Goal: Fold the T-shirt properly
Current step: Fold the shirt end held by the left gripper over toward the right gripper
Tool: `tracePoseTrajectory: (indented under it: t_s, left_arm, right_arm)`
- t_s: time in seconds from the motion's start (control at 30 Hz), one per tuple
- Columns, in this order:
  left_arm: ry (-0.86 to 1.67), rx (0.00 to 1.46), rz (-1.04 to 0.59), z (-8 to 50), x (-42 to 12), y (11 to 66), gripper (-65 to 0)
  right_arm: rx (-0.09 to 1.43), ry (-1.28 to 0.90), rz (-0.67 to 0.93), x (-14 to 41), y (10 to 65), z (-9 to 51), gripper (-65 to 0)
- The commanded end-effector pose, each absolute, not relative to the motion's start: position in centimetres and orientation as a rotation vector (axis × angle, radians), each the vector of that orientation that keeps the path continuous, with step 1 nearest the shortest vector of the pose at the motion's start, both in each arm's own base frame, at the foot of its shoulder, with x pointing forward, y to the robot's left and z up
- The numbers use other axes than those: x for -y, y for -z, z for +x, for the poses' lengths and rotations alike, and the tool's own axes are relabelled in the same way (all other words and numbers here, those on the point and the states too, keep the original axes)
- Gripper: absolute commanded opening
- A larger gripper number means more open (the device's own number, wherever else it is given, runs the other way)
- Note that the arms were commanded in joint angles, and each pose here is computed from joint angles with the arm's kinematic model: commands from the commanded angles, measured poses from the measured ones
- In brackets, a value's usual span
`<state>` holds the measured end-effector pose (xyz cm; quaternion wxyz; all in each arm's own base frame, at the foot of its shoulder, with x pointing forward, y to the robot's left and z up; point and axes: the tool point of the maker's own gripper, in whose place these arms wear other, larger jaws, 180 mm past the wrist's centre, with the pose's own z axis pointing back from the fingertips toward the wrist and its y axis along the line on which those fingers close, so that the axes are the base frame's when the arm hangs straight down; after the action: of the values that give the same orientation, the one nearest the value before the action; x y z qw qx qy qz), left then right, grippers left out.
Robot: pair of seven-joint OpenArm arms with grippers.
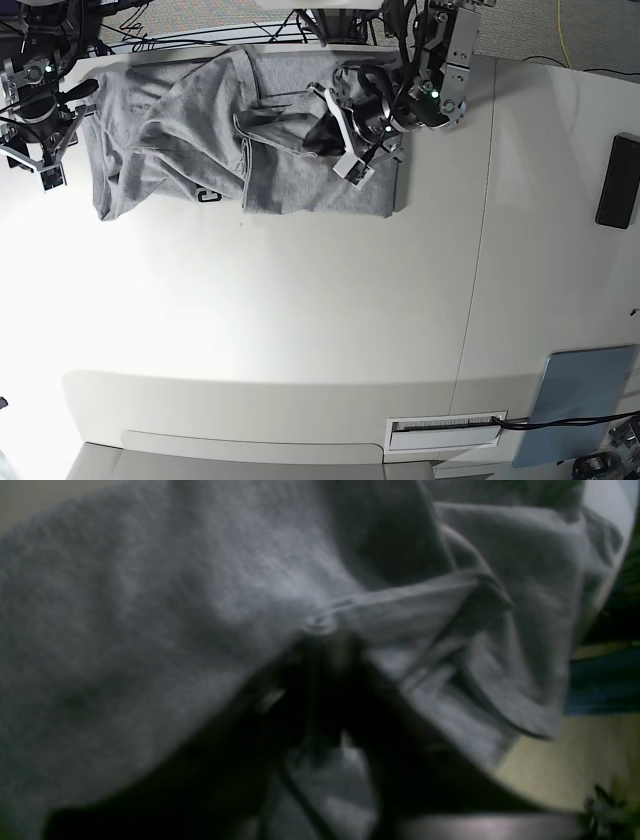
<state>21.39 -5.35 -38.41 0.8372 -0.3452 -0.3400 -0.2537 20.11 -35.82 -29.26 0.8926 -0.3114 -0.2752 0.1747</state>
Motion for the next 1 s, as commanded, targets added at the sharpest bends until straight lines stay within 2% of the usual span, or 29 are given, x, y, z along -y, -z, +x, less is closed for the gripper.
tracePoseTrajectory:
  t_s: [0.0, 0.03, 0.1, 0.2, 0.27, 0.47, 0.53, 0.83, 0.97]
  left_arm:
    - [0.579, 0.786, -0.833, 21.3, 6.6, 35.9, -62.7]
    - [0.641, 0.795, -0.908, 20.3, 7.4, 34.9, -62.6]
    - [0.609, 0.762, -1.007, 19.4, 8.0, 34.0, -62.6]
    - [0.609, 0.693, -1.078, 18.1, 8.6, 33.7, -60.8]
    - [0.612, 0.681, -1.094, 17.8, 8.8, 33.6, -55.5]
    - [0.609, 0.687, -1.107, 17.9, 8.9, 33.3, -34.3]
    - [0.612, 0.691, -1.106, 18.1, 8.9, 33.2, -30.2]
    - [0.637, 0.732, -1.093, 19.6, 8.9, 32.4, -30.0]
    - [0.654, 0.782, -1.015, 21.6, 7.8, 32.4, -30.0]
  right_arm:
    - [0.606, -0.363, -0.678, 36.2, 28.0, 20.7, -41.9]
    - [0.608, -0.364, -0.678, 36.2, 28.0, 20.7, -41.9]
    - [0.609, -0.364, -0.678, 36.2, 28.0, 20.8, -41.9]
    - [0.611, -0.365, -0.678, 36.2, 28.0, 20.8, -41.9]
    - [0.612, -0.366, -0.677, 36.1, 28.0, 20.8, -41.9]
    - [0.615, -0.367, -0.677, 36.1, 28.0, 20.8, -41.9]
    - [0.615, -0.367, -0.677, 36.1, 28.0, 20.8, -41.9]
    - [0.613, -0.366, -0.677, 36.1, 28.0, 20.8, -41.9]
    - [0.615, -0.366, -0.676, 36.1, 28.0, 20.8, -41.9]
